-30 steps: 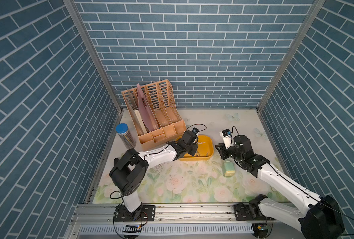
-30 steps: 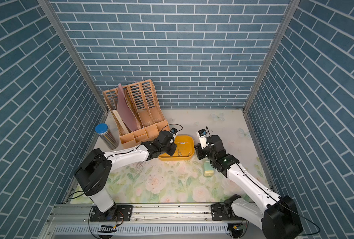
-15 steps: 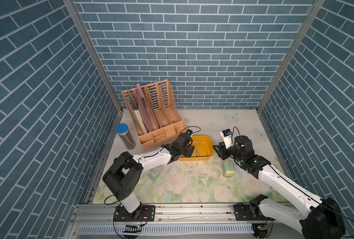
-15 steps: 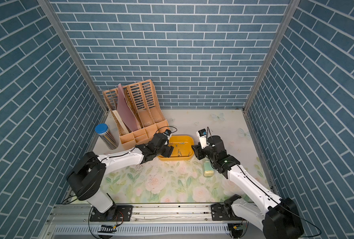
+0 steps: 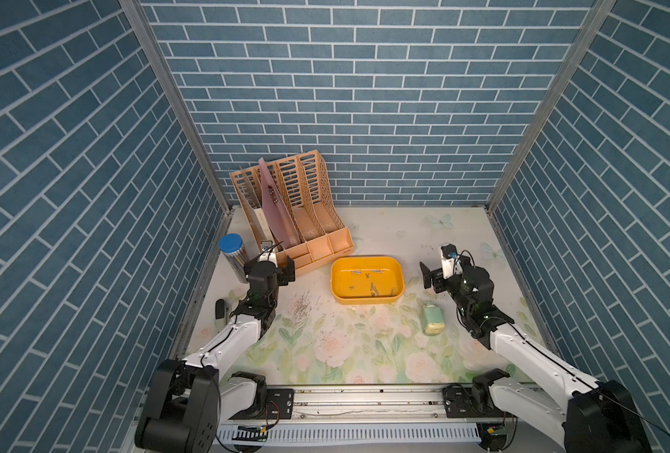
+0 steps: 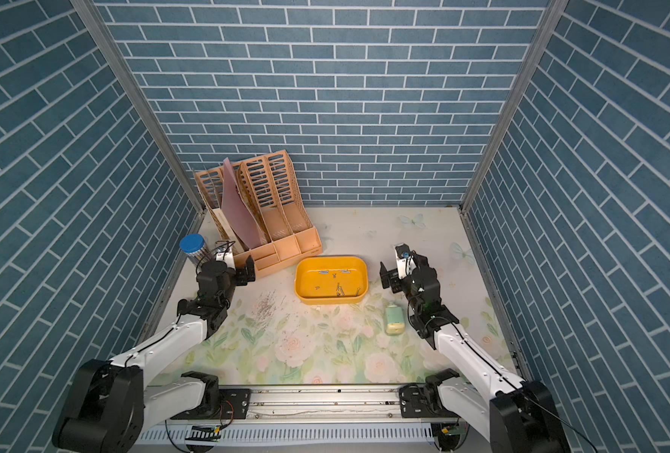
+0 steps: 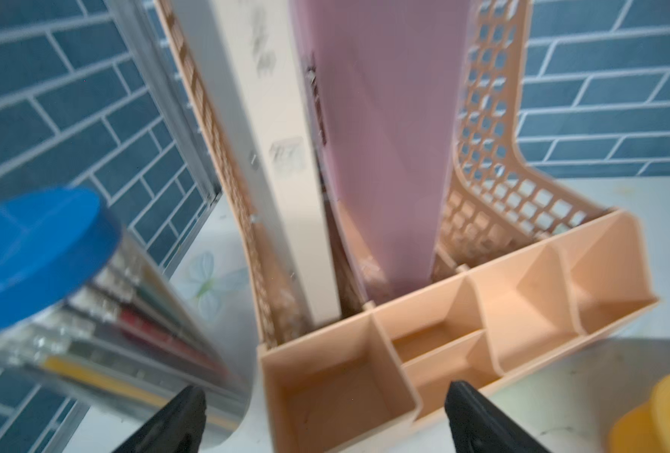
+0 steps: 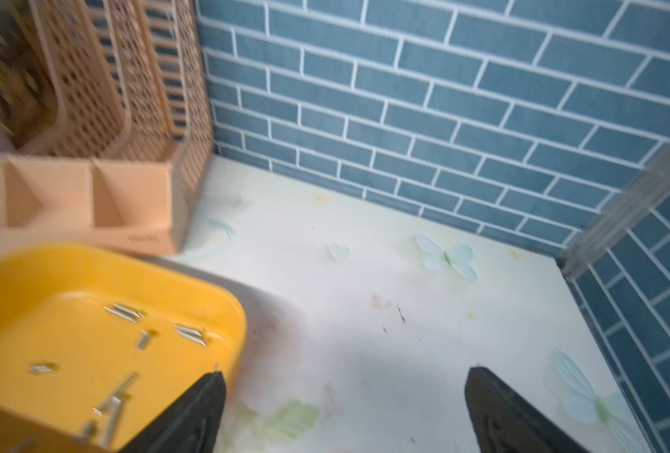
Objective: Put the screws on the desktop into the storage box
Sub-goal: Reset both arms
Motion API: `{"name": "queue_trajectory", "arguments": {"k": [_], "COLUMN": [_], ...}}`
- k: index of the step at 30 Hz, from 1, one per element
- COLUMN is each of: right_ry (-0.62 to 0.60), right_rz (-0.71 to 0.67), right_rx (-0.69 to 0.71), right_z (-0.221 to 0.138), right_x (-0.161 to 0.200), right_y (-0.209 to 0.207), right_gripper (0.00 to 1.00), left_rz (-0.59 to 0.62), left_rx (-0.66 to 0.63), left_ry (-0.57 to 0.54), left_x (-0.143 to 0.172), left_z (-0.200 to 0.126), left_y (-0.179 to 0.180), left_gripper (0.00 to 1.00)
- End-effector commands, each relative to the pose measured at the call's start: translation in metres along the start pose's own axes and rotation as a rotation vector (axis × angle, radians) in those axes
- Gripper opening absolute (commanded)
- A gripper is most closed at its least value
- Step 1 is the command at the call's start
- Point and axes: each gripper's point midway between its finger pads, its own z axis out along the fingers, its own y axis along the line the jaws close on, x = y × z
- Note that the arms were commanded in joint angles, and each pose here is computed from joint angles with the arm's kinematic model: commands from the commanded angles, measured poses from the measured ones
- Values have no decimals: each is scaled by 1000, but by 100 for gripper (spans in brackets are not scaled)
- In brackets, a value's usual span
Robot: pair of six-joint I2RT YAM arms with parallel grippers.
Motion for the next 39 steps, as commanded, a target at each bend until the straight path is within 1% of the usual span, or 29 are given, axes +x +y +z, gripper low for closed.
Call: {"name": "queue_trajectory", "arguments": {"k": [1,3,4,5,7,8,10,12,17,20,22,24,25,39], "right_ry": [-81,-102,-108,-97,-62,-54,-109,-127,-177,-163,-144,-120,-133,-128], "right_rz": [-22,-14,-9,2,19,20,18,23,48,95,120,150,158,156], "right_rx": [111,130,142,149,158,161,160,197,233,274,273,239,234,239], "right_z": [11,12,13,16,23,25,19,15,11,14,18,26,26,25], "right_x": [0,12,19,27,41,41,35,34,36,43,51,57,55,57], "right_y": [-35,-39,-42,-45,-51,-53,-54,-60,-68,-80,-83,-87,-89,-90], "right_gripper": [100,100,100,100,100,100,100,100,100,100,100,100,100,100], "left_rz": [-66,-36,-41,-25,-5,10,10,-14,4,-20,-31,-39,-40,-42], "left_rx": [58,57,59,84,93,97,95,80,92,51,36,32,33,33], "left_ry": [-153,-139,-138,-123,-108,-99,-137,-184,-242,-237,-234,-227,-223,-227], "left_x": [-20,-10,-9,-2,9,10,3,7,14,17,18,18,19,18], "left_z": [3,10,16,22,33,36,33,26,10,12,12,14,15,15], "left_y": [3,2,2,-2,-4,-5,-3,4,1,8,11,13,13,14], "left_gripper": [100,100,100,100,100,100,100,100,100,100,100,100,100,100]}}
